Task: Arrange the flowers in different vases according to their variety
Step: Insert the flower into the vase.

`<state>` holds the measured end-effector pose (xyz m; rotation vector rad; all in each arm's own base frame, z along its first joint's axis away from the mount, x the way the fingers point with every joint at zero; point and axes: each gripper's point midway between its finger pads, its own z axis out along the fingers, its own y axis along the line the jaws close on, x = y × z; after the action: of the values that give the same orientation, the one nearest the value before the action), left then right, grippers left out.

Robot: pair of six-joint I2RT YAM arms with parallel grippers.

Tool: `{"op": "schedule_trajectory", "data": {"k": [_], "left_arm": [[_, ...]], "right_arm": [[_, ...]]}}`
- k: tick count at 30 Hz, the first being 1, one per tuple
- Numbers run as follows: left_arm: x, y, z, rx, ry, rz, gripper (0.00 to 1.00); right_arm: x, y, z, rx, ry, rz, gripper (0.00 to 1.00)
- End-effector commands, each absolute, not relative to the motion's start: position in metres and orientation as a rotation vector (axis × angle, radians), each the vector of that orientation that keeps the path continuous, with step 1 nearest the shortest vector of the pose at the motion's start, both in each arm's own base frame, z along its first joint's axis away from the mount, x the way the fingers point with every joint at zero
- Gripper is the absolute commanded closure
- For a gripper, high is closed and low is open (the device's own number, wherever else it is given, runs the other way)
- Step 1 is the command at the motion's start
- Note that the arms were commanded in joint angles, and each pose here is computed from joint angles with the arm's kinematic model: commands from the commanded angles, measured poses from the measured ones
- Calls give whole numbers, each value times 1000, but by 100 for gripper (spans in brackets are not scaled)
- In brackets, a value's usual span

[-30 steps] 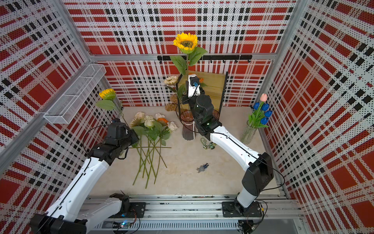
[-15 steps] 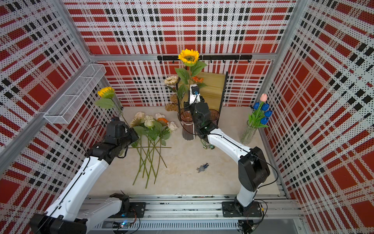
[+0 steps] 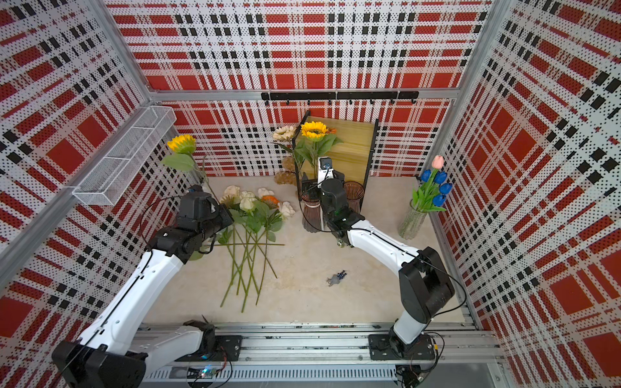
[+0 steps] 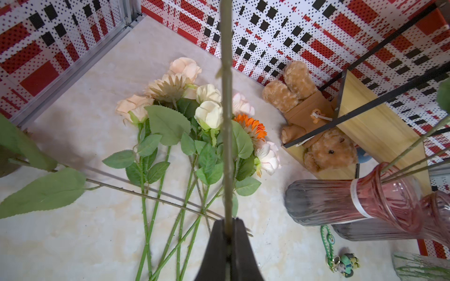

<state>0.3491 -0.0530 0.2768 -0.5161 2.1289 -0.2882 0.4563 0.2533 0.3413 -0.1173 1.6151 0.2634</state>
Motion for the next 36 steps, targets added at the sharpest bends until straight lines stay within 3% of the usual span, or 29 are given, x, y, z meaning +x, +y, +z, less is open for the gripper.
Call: {"op": "schedule_trajectory", "data": {"k": [1,11,21,29,36], "left_arm": [[365,-75,317,-448,2024,-366,100],[382,-134,420,-386,1603,-441,100],[400,-170,471,-402,1360,-522,100],[420,-198,469,-394,1319,-612,100],[445,-241,431,-335,1388,-639,100]], "right_arm": [[441,237,353,-80,1657,263,0],[378,174,372,58,1660,258,0],[337,122,388,118,1654,133,0],[325,105,401,130,1638,78,0],[318,95,407,128,1631,40,0]]}}
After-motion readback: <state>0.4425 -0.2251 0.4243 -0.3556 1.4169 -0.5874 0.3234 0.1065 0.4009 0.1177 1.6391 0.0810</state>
